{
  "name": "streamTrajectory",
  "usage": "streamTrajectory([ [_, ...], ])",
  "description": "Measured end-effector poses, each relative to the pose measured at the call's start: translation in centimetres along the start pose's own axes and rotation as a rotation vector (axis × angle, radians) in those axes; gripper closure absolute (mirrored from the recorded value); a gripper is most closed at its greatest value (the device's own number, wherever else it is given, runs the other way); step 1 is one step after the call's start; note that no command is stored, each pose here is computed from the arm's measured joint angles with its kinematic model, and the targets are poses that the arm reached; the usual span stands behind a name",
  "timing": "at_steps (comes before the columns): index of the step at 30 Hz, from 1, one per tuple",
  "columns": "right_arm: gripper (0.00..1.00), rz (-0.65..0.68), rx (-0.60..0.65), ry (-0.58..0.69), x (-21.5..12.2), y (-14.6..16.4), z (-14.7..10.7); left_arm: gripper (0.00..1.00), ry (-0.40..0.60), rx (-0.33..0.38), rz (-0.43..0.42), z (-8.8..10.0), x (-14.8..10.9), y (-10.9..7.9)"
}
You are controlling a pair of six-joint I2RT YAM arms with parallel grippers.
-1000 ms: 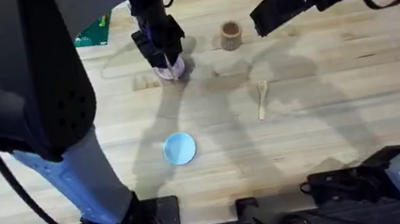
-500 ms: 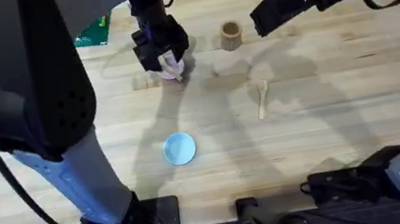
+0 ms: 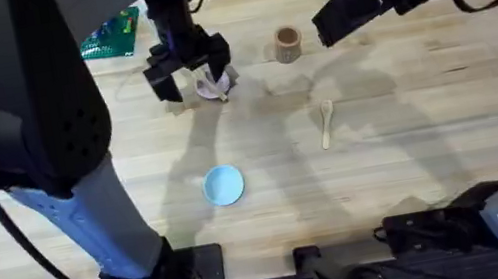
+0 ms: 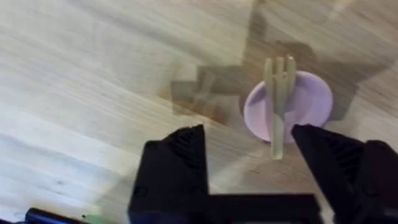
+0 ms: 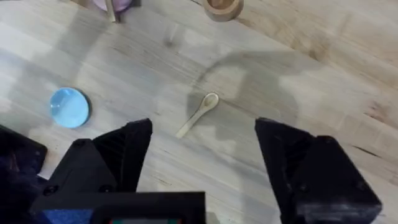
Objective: Pick up a utensil and set it on the pink plate, then put the other utensil in the container.
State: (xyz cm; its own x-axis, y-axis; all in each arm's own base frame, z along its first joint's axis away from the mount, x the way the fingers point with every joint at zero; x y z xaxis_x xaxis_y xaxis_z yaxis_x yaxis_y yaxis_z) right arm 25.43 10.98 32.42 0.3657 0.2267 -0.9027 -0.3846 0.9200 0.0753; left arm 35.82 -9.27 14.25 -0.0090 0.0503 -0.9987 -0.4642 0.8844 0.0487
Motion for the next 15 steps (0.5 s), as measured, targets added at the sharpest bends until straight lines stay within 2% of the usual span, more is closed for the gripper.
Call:
streamTrajectory([
  [3, 0.005, -0.001, -0.005, 0.01, 0.0, 0.0, -0.2, 0.02, 0.003, -0.011, 0.01, 0.3, -0.8, 0.4],
  [15, 0.006, -0.001, -0.014, 0.014, 0.0, 0.0, -0.2, 0.008, -0.084, 0.034, -0.035, 1.8, -7.7, -0.3],
])
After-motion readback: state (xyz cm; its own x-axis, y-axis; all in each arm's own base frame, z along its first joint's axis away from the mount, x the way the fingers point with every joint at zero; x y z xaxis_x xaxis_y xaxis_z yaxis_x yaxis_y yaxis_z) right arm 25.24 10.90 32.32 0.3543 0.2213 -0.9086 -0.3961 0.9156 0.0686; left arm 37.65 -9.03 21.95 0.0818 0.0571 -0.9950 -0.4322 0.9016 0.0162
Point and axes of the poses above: each hand's point on the last joint's axis, 136 mm out from that joint toward the fingers, its own x axis out along the fingers, its own y axis along the line the jaws close on, z = x × y, the point moved 8 cm from there along -x, back along the fingers, and after that the axes turned 1 degree about x, right-handed, at the moved point
